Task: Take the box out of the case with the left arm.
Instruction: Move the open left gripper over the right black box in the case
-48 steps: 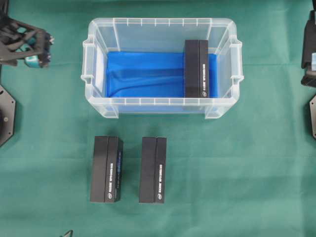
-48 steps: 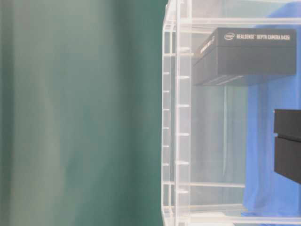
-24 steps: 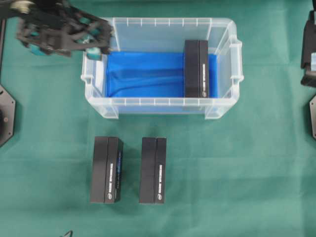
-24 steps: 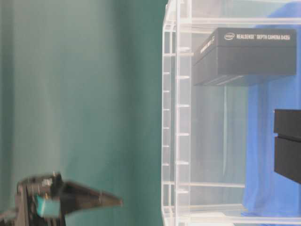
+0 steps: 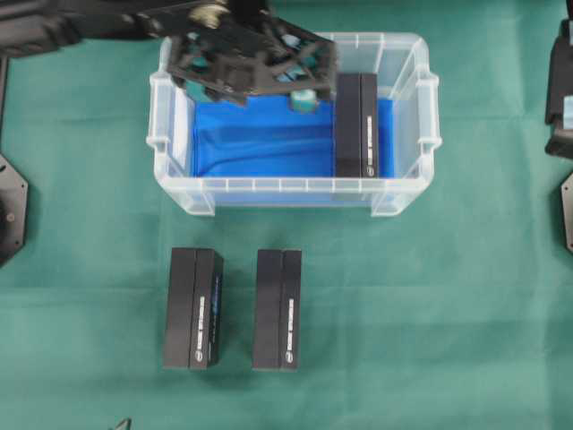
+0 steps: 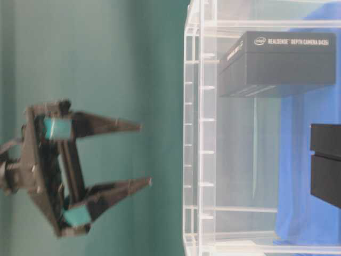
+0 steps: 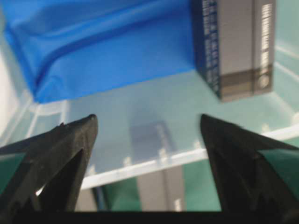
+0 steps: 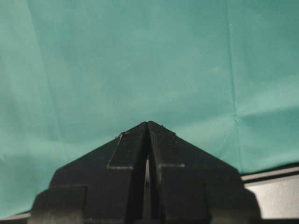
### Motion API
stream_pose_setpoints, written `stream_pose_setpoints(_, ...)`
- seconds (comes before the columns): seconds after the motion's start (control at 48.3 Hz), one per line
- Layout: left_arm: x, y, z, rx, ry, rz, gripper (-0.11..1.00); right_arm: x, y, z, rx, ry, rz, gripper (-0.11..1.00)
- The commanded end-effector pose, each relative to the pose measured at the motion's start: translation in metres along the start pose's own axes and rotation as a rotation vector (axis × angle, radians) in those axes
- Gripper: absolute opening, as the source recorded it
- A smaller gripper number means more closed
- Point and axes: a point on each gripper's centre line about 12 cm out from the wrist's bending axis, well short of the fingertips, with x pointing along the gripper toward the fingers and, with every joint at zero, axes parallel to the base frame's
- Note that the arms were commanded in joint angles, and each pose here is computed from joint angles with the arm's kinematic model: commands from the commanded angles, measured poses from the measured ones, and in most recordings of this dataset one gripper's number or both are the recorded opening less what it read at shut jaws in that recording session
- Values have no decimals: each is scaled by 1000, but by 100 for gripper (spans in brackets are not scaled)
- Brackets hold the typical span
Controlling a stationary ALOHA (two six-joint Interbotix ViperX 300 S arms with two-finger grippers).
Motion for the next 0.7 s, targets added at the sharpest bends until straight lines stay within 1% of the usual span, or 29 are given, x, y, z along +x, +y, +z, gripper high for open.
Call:
stream_pose_setpoints(0.0,-16,-11,4,2,-21,-55,84,-2,0,1,0,-11,0,0)
stream_pose_setpoints(0.228,-1,-35,7,5,-6,-70,84,1,0,0,-1,-2,-2,0)
stream_pose_setpoints(0.455,22,-64,5,24,6,-80,84,1,-1,-1,-2,1,-3,0)
stream_pose_setpoints(0.538,25,-70,7,26,10,-74,84,1,-1,-1,-2,2,-4,0)
stream_pose_setpoints(0.683,27,-76,12,46,8,-69,84,2,-1,-2,-3,4,-4,0)
